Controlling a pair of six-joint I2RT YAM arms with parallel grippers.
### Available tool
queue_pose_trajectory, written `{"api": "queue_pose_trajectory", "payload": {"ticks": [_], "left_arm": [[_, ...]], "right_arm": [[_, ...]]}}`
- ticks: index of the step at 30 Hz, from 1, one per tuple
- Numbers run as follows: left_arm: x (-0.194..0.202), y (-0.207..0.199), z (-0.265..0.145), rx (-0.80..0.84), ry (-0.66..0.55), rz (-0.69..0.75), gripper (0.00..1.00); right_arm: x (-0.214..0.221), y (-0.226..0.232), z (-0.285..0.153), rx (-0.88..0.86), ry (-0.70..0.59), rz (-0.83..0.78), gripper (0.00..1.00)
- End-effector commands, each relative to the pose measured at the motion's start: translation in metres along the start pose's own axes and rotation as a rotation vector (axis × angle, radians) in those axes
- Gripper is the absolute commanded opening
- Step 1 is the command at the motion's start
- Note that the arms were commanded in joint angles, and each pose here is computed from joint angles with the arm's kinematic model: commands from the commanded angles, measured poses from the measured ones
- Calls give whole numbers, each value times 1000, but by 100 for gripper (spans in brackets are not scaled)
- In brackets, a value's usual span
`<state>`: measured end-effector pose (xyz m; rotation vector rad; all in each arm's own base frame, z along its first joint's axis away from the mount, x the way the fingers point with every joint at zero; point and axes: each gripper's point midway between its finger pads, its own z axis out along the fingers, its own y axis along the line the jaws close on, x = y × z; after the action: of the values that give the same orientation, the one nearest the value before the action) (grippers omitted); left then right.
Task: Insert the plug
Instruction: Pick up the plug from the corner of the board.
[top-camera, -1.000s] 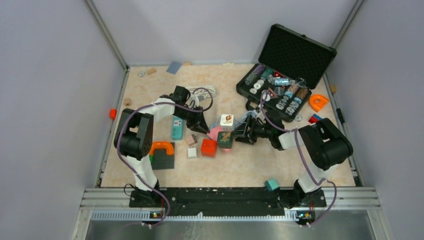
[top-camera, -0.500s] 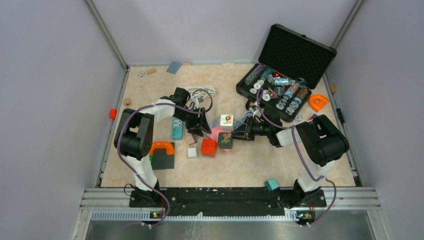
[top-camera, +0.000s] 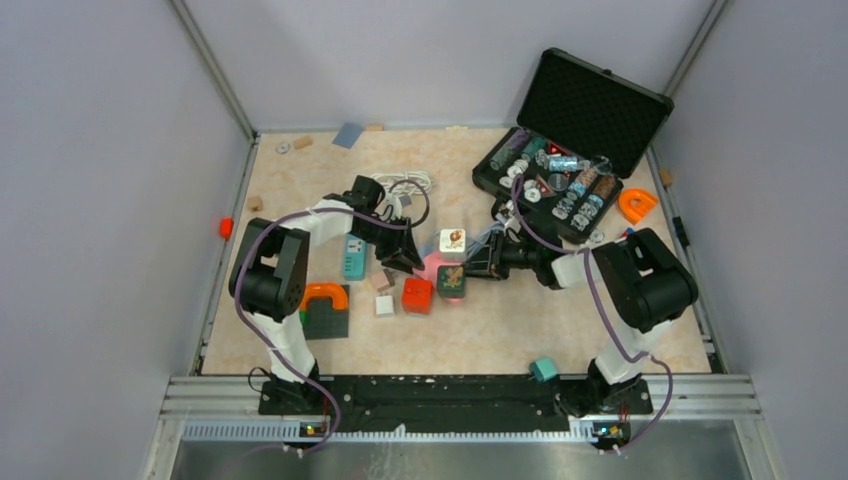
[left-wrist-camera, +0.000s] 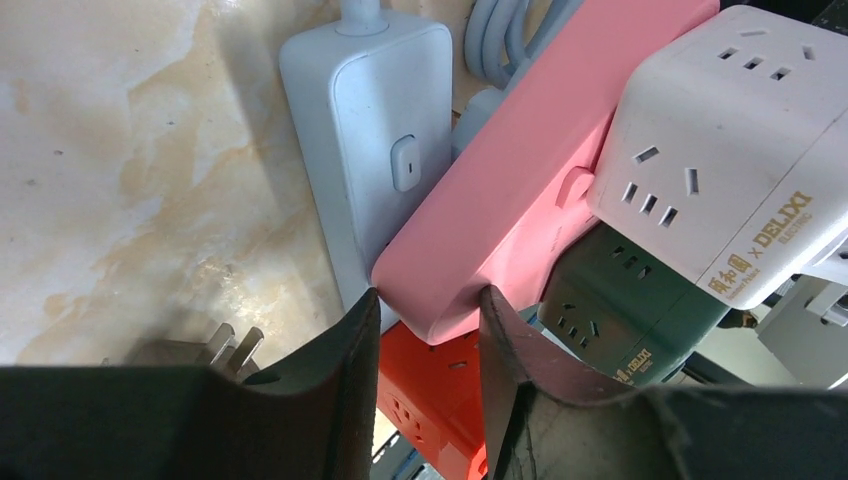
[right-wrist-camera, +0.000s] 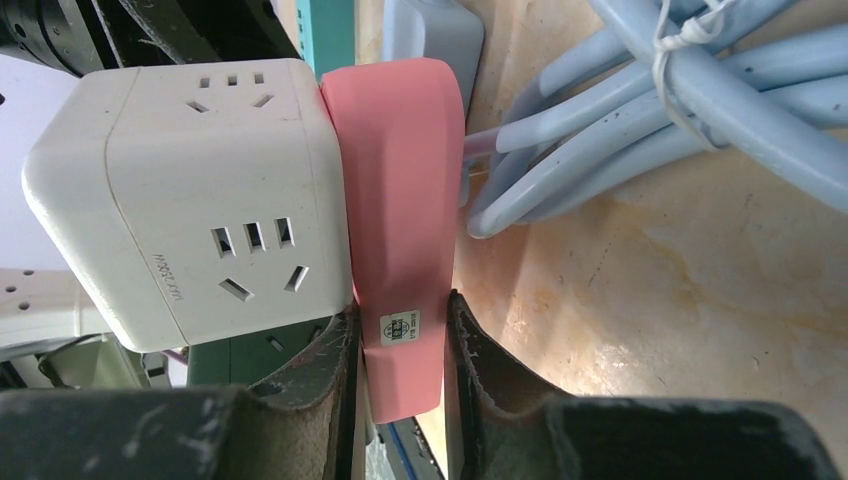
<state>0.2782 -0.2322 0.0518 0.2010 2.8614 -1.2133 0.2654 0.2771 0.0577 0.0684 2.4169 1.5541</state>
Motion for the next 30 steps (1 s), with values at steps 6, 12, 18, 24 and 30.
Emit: {"api": "queue_pose_trajectory", "payload": {"ticks": [6,12,18,24,30], "left_arm": [[64,120,34,-494,201,-103,23],[63,121,36,-491,211,-101,23],[53,116,32,-499,199,-52,25],[48,112,35,-499,201,-40,25],[43,102,35,-466,190,-26,28]], "right_arm": [[21,-54,-14,345,29,71,37],[8,-39,-47,437,-2,23,67],[16,-23,-77,491,5,-41,76],[30,-28,-123,671,-12,57,75],[83,-43,-166,895,115,254,76]]}}
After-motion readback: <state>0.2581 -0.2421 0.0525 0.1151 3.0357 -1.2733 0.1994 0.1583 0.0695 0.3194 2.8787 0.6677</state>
